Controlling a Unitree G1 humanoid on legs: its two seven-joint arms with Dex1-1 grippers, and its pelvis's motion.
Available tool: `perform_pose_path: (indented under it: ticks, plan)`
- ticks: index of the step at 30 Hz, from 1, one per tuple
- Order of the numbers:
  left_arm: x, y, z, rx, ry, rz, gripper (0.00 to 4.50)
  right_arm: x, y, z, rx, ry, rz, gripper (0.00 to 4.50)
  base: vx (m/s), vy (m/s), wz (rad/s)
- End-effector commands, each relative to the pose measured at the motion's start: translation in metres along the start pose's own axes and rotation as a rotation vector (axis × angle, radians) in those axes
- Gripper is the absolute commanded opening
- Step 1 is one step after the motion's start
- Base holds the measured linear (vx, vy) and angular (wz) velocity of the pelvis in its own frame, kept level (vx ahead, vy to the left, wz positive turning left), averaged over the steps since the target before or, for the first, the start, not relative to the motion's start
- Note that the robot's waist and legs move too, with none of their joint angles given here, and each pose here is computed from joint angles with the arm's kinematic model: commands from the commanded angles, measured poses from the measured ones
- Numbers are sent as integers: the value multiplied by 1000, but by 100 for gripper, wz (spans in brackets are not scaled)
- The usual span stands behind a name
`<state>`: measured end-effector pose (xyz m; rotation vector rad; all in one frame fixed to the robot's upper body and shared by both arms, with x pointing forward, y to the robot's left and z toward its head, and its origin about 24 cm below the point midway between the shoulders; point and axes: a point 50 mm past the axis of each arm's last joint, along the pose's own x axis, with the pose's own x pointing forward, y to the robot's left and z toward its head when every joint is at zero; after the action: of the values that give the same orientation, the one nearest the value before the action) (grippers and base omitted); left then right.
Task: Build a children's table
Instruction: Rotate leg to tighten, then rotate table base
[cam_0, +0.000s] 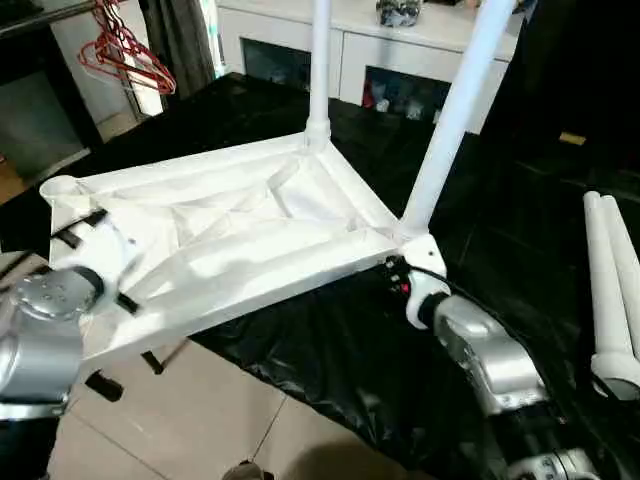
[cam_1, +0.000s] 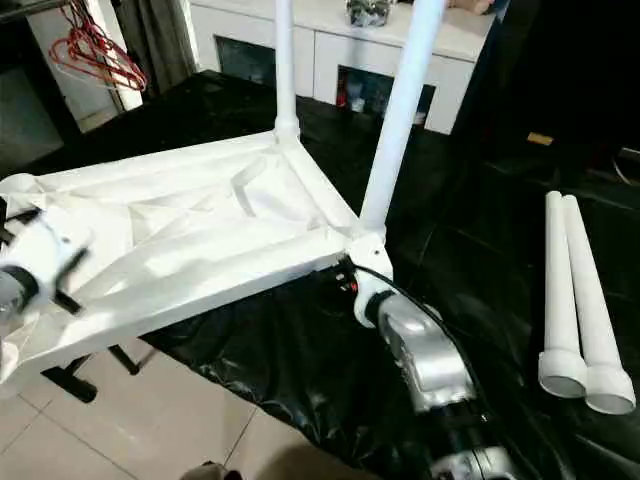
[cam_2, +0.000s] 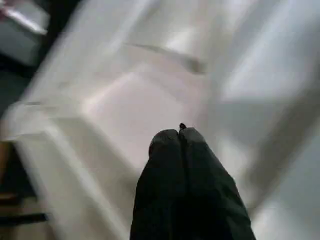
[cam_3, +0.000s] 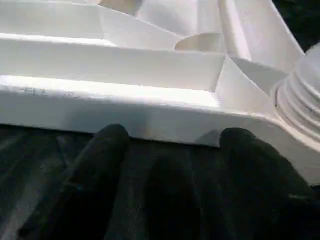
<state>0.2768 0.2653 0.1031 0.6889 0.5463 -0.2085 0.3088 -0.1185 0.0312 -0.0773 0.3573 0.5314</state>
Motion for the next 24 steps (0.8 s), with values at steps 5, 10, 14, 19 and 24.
perform_pose_path:
  ticks: [5, 10, 14, 19, 24]
  plan:
    - [19, -10, -9, 22, 76, -130, 0, 10, -1, 2, -8, 30, -31, 268, 0, 0, 0]
    - [26, -12, -8, 18, 96, -198, 0, 15, 0, -1, -35, 65, -28, 229, 0, 0, 0]
    - [28, -21, 7, -4, 50, -326, 0, 17, -2, -4, -57, 93, -31, 190, 0, 0, 0]
    - [24, -37, 27, 12, -20, -535, 0, 20, -3, -4, -67, 101, -28, 156, 0, 0, 0]
    - [24, -52, 42, 34, -75, -683, 0, 21, -6, -1, -77, 96, -32, 117, 0, 0, 0]
